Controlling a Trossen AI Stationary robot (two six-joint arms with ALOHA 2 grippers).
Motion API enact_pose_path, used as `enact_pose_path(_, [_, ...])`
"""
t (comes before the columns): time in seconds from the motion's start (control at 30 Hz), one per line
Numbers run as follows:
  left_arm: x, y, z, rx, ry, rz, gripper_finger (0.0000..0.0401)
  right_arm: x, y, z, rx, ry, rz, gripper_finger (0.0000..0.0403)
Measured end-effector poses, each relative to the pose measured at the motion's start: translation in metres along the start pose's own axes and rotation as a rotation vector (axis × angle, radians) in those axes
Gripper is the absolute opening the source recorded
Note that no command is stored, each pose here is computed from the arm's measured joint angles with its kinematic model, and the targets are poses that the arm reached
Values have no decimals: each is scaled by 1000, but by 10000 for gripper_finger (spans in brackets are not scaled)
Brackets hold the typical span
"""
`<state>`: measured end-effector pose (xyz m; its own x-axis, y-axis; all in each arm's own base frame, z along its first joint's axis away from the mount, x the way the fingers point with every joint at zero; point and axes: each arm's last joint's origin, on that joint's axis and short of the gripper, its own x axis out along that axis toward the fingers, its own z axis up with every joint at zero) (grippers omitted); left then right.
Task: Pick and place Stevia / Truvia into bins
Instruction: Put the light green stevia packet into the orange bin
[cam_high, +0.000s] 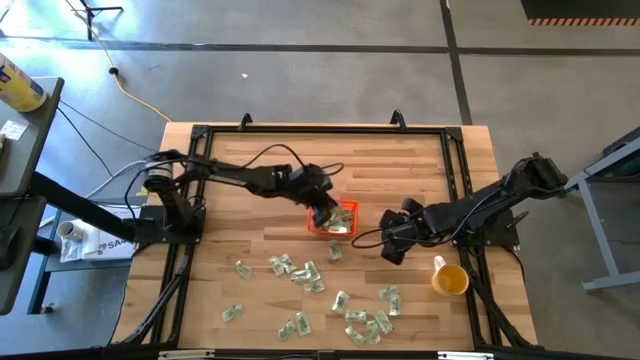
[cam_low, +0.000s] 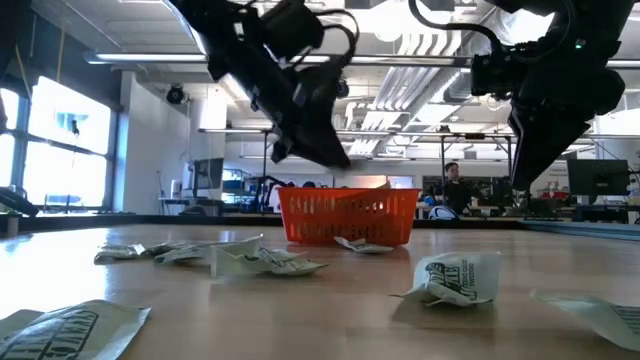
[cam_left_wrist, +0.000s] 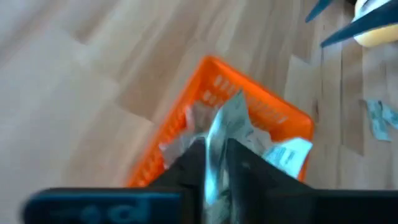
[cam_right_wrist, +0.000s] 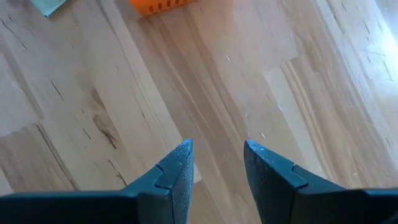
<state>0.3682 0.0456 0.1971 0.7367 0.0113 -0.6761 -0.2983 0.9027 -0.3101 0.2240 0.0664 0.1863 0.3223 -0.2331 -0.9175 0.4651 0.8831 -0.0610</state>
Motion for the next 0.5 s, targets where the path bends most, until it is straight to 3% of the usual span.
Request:
enact_pose_path(0.13, [4, -8, -4, -28, 38, -17, 174, 0, 0, 0, -1, 7, 4, 133])
enact_pose_path(0.27, [-10, -18, -5, -70, 134, -21, 226, 2, 0, -2, -9, 18, 15, 133])
enact_pose_path(0.37, [-29, -27, -6, -68, 240, -39, 246, 2, 2, -3, -103, 55, 66, 133])
enact_pose_path(0.5, [-50, -37, -21, 1, 355, 40, 250, 0, 9, -8, -303, 129, 203, 133])
